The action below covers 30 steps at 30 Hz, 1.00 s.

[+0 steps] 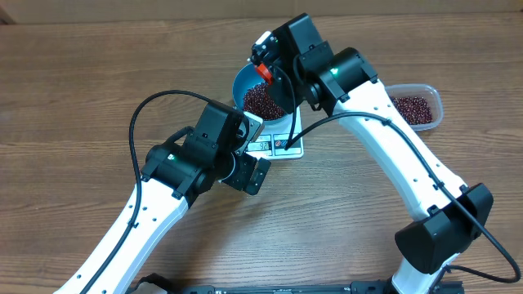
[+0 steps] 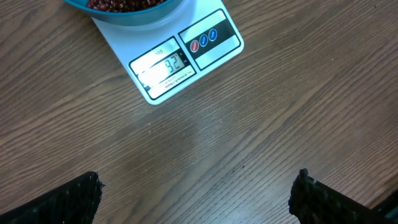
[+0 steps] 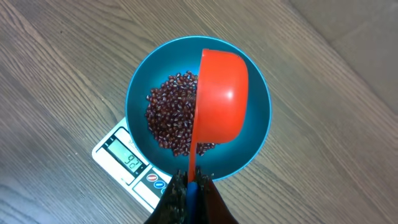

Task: Scoop item into bowl and weigh 150g on scale
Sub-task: 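Move the empty scoop with the right gripper back to the bean tub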

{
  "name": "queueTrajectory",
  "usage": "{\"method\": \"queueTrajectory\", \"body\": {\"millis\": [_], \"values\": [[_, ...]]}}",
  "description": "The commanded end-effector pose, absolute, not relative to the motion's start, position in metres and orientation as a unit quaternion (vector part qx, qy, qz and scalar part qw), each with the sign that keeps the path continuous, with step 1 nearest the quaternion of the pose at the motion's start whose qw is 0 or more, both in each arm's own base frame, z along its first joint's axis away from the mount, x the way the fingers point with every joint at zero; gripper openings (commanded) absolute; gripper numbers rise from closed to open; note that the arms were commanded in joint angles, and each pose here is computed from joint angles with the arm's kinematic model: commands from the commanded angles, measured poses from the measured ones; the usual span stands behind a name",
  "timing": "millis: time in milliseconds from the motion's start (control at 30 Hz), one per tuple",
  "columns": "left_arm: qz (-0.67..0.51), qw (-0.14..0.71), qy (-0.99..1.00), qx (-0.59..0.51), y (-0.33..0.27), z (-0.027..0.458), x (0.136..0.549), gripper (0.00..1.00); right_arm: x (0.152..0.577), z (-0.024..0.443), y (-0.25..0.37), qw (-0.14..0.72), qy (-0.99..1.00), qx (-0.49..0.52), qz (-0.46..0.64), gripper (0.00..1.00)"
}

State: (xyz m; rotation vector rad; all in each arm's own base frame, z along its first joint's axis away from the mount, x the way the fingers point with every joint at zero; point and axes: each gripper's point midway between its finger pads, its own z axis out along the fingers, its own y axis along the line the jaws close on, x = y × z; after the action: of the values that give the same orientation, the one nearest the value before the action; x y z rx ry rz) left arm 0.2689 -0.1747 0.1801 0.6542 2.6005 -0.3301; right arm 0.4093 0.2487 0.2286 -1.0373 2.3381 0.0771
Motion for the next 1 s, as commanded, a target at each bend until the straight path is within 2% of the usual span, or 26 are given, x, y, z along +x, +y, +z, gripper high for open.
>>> {"method": "queueTrajectory", "body": {"millis": [0,233,467,600,767,967], "values": [[-0.127,0.219,0.937,0.24,-0.178,0.182,0.267,1.0,0.417,0.249,0.238,0.314,0.881,-0.353,0.02,0.04],[-0.127,0.219,0.937,0.24,-0.178,0.182,0.267,1.0,0.43,0.253,0.208,0.312,0.908,-0.275,0.051,0.04],[-0.127,0.219,0.937,0.24,-0.178,0.182,0.267,1.0,0.428,0.27,0.195,0.295,0.892,-0.257,0.226,0.04],[-0.127,0.219,0.937,0.24,-0.178,0.182,0.267,1.0,0.433,0.279,0.17,0.295,0.884,-0.228,0.281,0.04],[-0.127,0.219,0.937,0.24,-0.178,0.182,0.267,1.0,0.45,0.265,0.093,0.281,0.927,-0.092,0.23,0.04],[-0.127,0.219,0.937,0.241,-0.178,0.182,0.267,1.0,0.441,0.243,0.013,0.244,0.96,0.009,0.14,0.04]]}}
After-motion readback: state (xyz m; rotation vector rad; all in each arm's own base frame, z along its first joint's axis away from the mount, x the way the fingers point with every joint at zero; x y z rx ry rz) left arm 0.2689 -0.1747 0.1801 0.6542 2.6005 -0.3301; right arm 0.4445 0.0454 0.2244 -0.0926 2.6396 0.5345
